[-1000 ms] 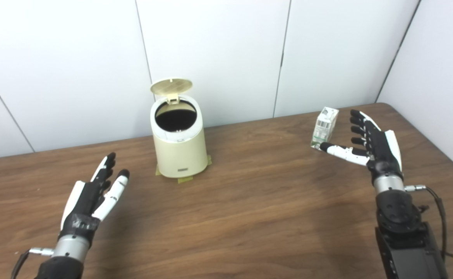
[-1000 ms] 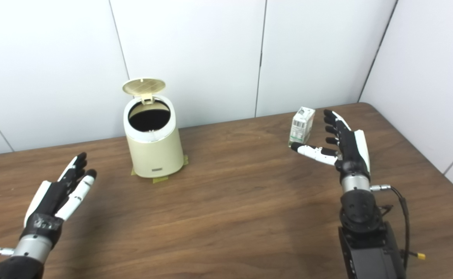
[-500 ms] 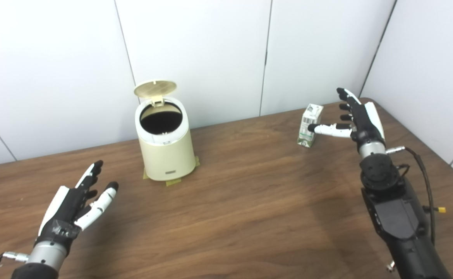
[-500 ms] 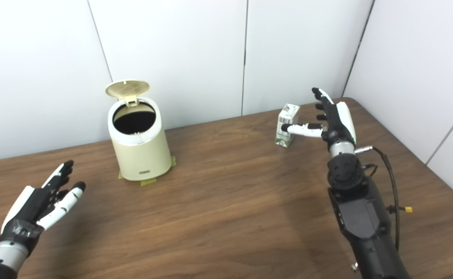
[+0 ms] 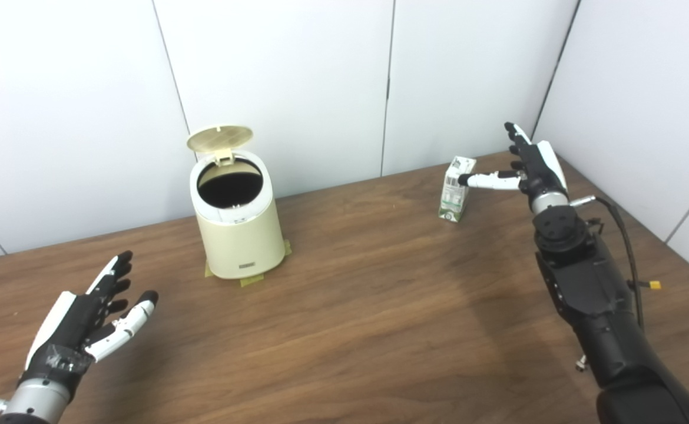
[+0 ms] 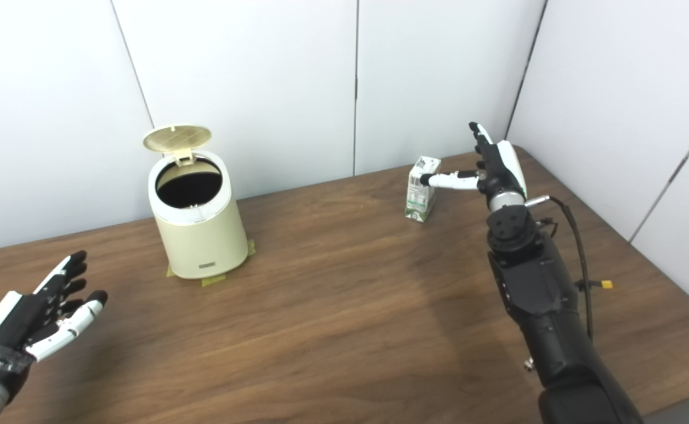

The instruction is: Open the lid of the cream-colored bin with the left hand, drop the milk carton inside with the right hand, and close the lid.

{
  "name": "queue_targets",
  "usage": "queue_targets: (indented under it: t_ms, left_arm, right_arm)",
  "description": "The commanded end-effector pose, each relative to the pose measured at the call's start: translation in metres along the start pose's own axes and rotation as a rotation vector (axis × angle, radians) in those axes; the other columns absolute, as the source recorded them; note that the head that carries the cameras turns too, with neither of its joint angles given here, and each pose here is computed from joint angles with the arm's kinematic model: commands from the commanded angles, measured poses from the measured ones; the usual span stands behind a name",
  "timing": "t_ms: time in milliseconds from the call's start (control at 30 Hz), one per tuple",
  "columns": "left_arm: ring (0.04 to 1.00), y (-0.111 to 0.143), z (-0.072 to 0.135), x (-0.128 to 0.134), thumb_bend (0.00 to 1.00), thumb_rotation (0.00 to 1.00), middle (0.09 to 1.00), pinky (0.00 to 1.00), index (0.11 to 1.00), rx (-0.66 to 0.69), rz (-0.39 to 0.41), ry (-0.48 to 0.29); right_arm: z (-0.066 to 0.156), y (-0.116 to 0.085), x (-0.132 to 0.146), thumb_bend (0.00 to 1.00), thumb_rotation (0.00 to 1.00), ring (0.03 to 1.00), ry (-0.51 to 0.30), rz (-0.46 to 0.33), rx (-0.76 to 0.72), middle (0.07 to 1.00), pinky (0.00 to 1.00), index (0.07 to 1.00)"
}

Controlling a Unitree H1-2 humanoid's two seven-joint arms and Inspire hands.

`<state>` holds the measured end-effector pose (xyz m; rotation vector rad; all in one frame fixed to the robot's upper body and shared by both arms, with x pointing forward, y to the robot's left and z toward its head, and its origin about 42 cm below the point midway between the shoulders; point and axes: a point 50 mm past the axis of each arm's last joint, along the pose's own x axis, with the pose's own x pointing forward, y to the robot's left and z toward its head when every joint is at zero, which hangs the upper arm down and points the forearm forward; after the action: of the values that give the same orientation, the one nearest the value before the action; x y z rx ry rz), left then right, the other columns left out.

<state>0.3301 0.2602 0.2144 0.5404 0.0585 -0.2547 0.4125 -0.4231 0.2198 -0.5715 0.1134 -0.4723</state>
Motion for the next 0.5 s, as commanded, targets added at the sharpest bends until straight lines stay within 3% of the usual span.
queue_targets:
  t_ms: [0,167,300,333,367,467]
  left_arm:
    - [0.963,0.012,0.021,0.003,0.27,0.37,0.982,0.92,1.0,0.029,0.04,-0.068]
    - [0.965,0.012,0.024,0.002,0.26,0.32,0.984,0.92,1.0,0.034,0.04,-0.074]
    - [0.962,0.012,0.025,0.003,0.26,0.29,0.982,0.91,1.0,0.036,0.045,-0.074]
    - [0.963,0.011,0.025,0.002,0.26,0.27,0.982,0.92,1.0,0.037,0.045,-0.074]
    - [0.964,0.011,0.026,0.002,0.25,0.27,0.982,0.92,1.0,0.037,0.045,-0.073]
    - [0.962,0.012,0.027,0.002,0.25,0.26,0.981,0.92,1.0,0.035,0.047,-0.074]
  right_arm:
    - [0.034,-0.017,0.013,0.96,0.2,0.924,-0.113,-0.054,0.001,0.96,0.83,0.947]
    - [0.035,-0.007,0.015,0.98,0.22,0.89,-0.121,-0.036,-0.02,0.924,0.8,0.934]
    - [0.033,0.004,0.012,0.99,0.21,0.863,-0.109,-0.024,-0.026,0.905,0.7,0.924]
    - [0.032,0.008,0.011,0.99,0.2,0.792,-0.107,-0.022,-0.029,0.897,0.55,0.923]
    - [0.031,0.01,0.01,0.98,0.19,0.755,-0.107,-0.02,-0.032,0.894,0.49,0.922]
    - [0.026,0.017,0.008,0.99,0.19,0.722,-0.115,-0.011,-0.05,0.893,0.45,0.916]
